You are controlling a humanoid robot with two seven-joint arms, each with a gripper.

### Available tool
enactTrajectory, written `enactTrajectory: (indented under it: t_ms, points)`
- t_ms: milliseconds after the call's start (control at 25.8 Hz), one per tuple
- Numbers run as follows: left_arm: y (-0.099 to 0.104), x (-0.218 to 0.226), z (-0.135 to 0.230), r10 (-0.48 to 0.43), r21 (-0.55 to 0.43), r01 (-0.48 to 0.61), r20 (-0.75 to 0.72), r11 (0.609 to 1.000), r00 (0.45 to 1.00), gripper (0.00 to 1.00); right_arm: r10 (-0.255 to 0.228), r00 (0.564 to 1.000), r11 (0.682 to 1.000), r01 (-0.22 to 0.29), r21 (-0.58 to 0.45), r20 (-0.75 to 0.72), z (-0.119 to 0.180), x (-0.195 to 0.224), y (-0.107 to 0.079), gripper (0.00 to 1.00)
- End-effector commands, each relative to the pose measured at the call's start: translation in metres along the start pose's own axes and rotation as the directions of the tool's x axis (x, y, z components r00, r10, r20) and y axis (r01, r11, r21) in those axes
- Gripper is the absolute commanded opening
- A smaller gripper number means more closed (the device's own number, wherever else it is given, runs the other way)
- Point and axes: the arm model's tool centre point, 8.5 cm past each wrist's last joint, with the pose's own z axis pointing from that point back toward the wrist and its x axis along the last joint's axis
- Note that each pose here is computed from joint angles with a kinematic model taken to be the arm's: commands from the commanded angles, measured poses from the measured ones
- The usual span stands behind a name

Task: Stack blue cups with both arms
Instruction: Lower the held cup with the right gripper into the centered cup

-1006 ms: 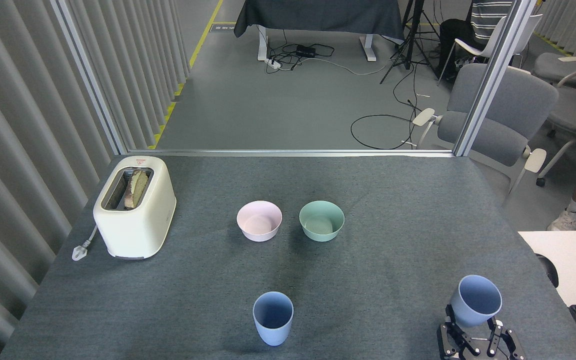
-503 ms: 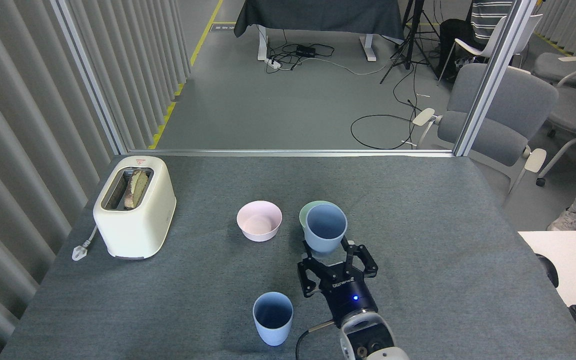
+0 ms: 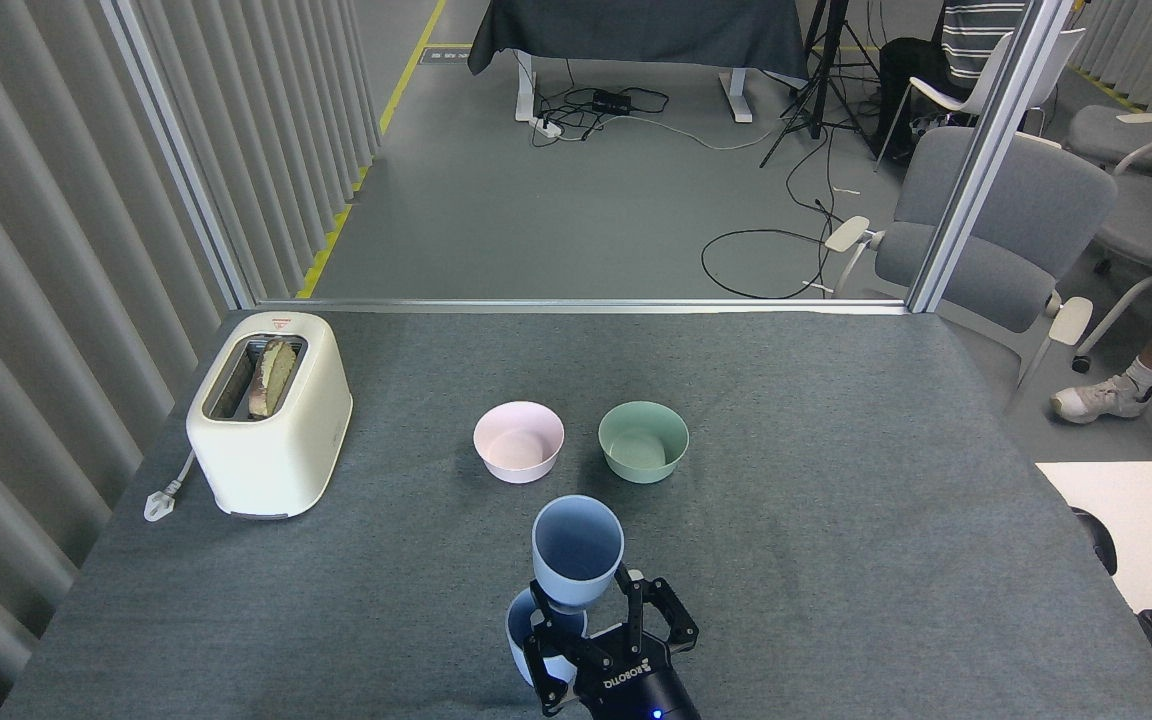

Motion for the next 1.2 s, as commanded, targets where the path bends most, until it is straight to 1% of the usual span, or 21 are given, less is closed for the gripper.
enactTrajectory:
  t_ms: [0,116,232,387,542,696,1006,1161]
  points:
    - [-0.001,0.0,0.0,0.0,-0.003,0.0,-0.001,1.0,1.0,1.0,-0.002,1.0,1.0,0.002,0.004,0.008,0.004,0.003,0.002,0.61]
    - [-0.001,0.0,0.001,0.0,-0.003,0.0,-0.001,1.0,1.0,1.0,0.001,1.0,1.0,-0.001,0.009,0.008,0.005,0.002,0.003,0.61]
    - [-0.001,0.0,0.001,0.0,-0.003,0.0,-0.001,1.0,1.0,1.0,0.002,1.0,1.0,-0.002,0.027,0.01,0.008,0.002,0.01,0.61]
    - [-0.001,-0.001,0.001,-0.002,-0.003,0.002,0.0,1.0,1.0,1.0,-0.001,1.0,0.999,0.0,0.037,0.009,0.01,0.003,0.014,0.62]
    - [-0.001,-0.001,0.001,-0.002,-0.002,0.002,-0.002,1.0,1.0,1.0,-0.005,1.0,0.998,0.004,0.059,0.013,0.01,0.005,0.023,0.63]
    - [0.0,-0.002,0.001,-0.003,-0.002,0.003,-0.005,1.0,1.0,1.0,-0.006,1.0,0.998,0.005,0.065,0.015,0.01,0.005,0.026,0.63]
    - [0.0,-0.002,0.001,-0.003,-0.002,0.003,-0.005,1.0,1.0,1.0,-0.008,1.0,0.998,0.007,0.056,0.018,0.007,0.007,0.023,0.63]
    - [0.0,-0.002,0.001,-0.003,-0.002,0.003,-0.005,1.0,1.0,1.0,-0.01,1.0,0.996,0.008,0.085,0.023,0.008,0.008,0.033,0.64]
